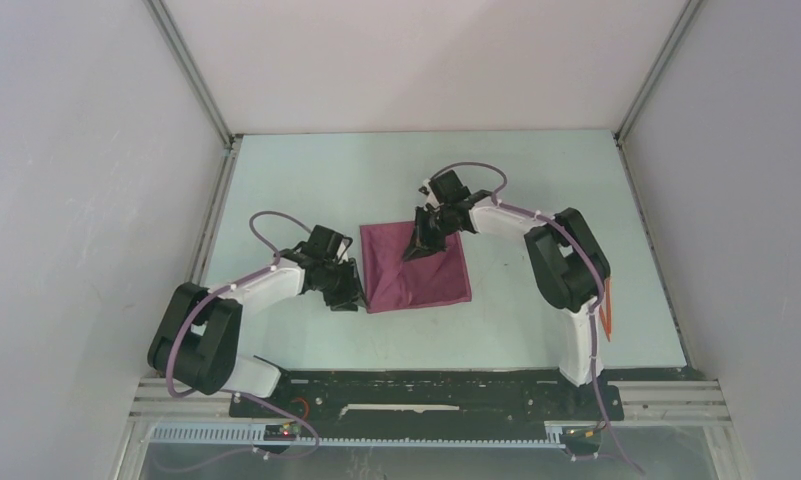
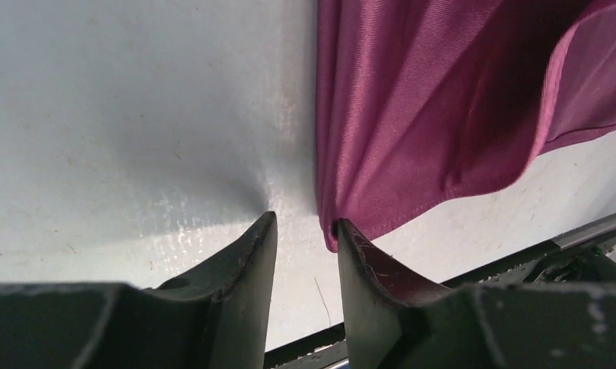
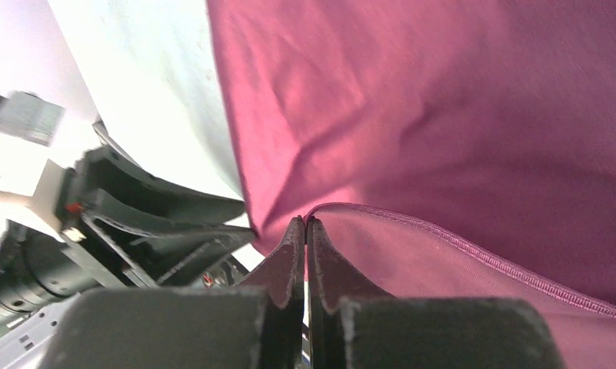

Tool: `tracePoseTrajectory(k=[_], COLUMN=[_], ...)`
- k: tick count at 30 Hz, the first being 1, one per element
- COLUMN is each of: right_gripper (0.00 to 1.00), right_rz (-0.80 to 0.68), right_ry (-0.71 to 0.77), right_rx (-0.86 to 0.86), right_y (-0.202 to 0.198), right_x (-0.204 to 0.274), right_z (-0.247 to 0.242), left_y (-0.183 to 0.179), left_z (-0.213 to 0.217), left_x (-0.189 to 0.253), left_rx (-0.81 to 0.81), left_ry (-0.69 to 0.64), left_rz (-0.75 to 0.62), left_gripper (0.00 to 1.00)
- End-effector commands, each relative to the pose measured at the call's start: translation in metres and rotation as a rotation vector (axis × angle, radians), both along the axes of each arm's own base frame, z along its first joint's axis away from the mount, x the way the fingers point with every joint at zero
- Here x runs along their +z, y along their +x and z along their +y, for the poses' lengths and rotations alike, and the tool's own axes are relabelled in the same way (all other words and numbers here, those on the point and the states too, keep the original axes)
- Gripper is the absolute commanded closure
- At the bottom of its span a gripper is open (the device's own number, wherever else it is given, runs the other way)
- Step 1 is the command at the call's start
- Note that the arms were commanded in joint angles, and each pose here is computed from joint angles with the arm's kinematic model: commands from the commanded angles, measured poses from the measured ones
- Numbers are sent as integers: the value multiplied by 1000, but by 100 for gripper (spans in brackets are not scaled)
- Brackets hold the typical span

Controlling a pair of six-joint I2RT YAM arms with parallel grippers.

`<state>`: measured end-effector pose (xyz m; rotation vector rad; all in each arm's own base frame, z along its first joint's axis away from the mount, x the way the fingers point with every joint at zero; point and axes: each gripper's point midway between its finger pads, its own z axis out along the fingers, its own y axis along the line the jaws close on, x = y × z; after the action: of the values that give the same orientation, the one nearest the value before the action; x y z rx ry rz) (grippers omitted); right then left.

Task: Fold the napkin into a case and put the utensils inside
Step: Fold the top corner of the square-folded napkin at the center of the board.

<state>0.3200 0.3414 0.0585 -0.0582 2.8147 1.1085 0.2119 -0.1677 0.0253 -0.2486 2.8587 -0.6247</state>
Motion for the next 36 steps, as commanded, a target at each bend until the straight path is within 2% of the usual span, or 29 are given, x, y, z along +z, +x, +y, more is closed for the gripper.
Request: tracePoseTrajectory(k=[1, 17, 36], right_gripper=[100, 100, 100], right_rz=[-16, -33, -92], right_ry=[60, 178, 185], right_rx=[50, 55, 10], right_y=[11, 50, 100], right_x=[13, 12, 5], right_z=[27, 83, 97], left_y=[8, -5, -17], left_z=[-5, -3, 3], left_x=[2, -15, -29], left_rx=[20, 22, 35], left_ry=[-25, -23, -7], left_rz=[-49, -11, 20], left_gripper=[60, 62, 66])
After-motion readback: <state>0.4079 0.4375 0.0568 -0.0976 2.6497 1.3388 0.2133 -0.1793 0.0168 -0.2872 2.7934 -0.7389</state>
